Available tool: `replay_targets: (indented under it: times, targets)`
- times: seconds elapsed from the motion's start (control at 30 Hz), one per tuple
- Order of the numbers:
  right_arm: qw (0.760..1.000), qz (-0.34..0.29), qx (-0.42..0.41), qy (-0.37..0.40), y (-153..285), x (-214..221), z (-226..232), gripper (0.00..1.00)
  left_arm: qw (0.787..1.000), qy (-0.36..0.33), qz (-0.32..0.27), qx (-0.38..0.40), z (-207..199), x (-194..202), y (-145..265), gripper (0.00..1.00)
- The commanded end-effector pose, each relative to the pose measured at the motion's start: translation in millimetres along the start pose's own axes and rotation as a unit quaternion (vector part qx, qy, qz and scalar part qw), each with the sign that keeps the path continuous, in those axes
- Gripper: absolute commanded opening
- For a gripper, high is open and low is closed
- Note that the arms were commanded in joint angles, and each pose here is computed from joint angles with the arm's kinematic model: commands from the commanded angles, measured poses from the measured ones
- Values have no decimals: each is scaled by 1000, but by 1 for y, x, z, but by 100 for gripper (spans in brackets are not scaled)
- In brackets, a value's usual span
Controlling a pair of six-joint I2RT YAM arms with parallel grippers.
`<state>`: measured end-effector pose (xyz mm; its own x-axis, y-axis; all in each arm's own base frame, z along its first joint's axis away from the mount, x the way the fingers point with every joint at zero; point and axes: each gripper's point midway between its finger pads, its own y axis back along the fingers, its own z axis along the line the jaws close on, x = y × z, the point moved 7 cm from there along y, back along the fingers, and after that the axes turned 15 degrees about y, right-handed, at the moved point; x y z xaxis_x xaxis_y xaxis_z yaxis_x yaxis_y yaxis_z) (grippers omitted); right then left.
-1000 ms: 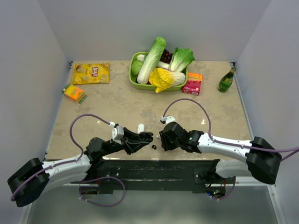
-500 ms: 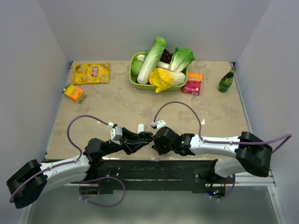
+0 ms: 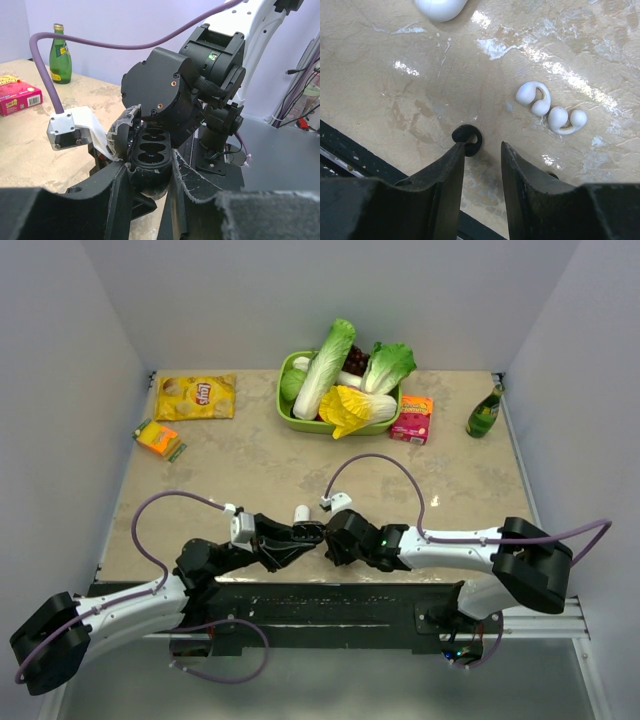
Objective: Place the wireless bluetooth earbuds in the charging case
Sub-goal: Pick up the earbud from the center of the board.
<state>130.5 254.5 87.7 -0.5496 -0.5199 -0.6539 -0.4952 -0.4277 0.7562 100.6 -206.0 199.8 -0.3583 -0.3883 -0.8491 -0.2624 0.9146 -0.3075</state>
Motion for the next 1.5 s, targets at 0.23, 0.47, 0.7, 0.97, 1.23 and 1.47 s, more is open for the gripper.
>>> replay_targets:
  times: [0.23, 0.47, 0.7, 0.97, 1.23, 1.47]
  targets:
    - [999, -28, 11, -16, -7, -18, 2, 38, 998, 24, 49, -36, 15, 51, 39, 0]
    - [1000, -15, 7, -13, -15, -11, 4, 38, 998, 24, 48, -35, 15, 51, 40, 0]
    - [1000, -7, -3, -12, -20, -5, 6, 39, 998, 24, 47, -35, 15, 51, 40, 0]
    - [1000, -2, -17, -14, -23, 1, 9, 34, 998, 27, 51, -36, 15, 52, 41, 0]
    - [999, 2, -36, -25, -24, 9, 12, 25, 998, 27, 51, -36, 15, 52, 41, 0]
    - [999, 7, -38, -35, -19, 22, 9, 13, 997, 27, 55, -37, 16, 53, 40, 0]
